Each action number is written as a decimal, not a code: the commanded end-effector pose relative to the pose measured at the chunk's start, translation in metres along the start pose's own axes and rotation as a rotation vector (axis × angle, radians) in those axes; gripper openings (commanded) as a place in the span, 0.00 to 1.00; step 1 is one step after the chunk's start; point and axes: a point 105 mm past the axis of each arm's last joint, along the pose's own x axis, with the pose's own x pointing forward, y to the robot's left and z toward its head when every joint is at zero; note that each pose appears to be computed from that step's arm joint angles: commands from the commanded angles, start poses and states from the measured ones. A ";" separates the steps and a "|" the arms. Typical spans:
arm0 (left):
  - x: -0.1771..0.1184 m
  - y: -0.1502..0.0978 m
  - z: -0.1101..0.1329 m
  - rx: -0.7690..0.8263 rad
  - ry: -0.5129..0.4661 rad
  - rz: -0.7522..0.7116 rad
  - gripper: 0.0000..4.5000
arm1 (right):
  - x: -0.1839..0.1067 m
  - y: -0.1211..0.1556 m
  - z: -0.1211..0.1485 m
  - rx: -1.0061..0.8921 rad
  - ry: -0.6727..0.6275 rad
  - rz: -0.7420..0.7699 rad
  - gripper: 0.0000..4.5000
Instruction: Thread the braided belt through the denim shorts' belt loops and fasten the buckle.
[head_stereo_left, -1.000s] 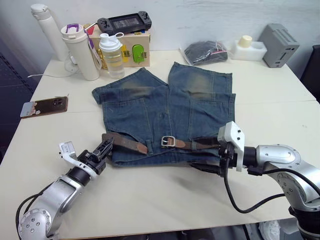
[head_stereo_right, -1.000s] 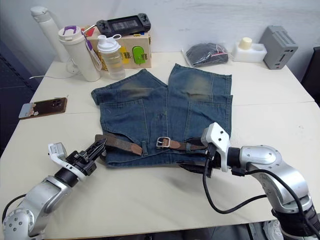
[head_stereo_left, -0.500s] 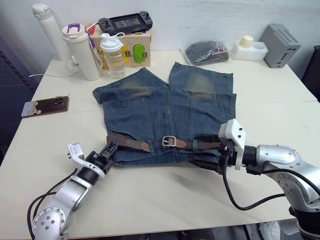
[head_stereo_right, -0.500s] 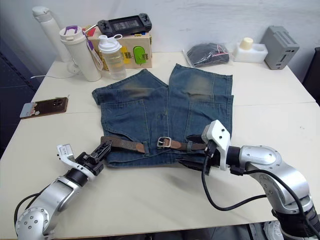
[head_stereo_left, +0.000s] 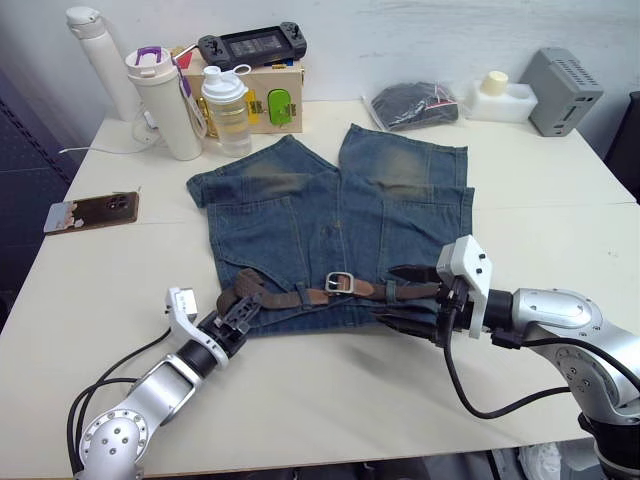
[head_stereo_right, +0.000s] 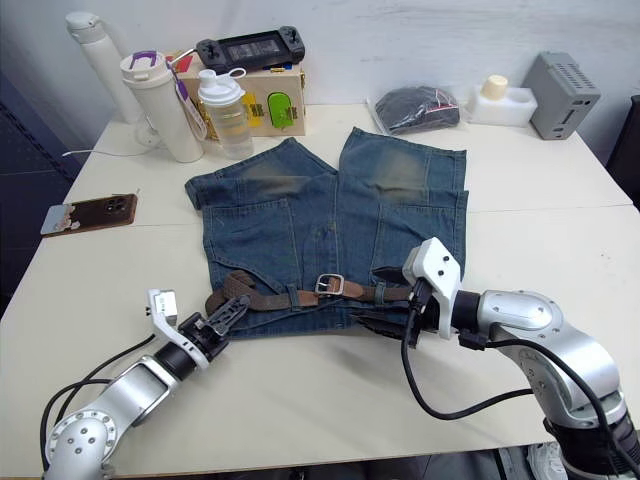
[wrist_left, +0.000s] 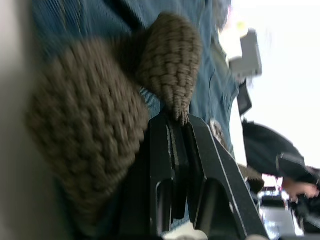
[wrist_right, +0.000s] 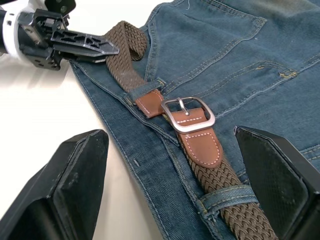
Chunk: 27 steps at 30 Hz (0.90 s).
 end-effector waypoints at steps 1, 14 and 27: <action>0.008 -0.012 -0.007 0.080 0.065 -0.069 0.00 | 0.001 0.006 0.005 -0.101 0.014 0.000 0.96; 0.039 -0.021 -0.002 0.357 0.234 -0.211 0.00 | 0.017 0.005 -0.001 -0.295 0.045 -0.033 0.96; 0.053 -0.025 -0.004 0.462 0.331 -0.315 0.00 | 0.034 0.000 0.002 -0.755 0.028 -0.127 0.96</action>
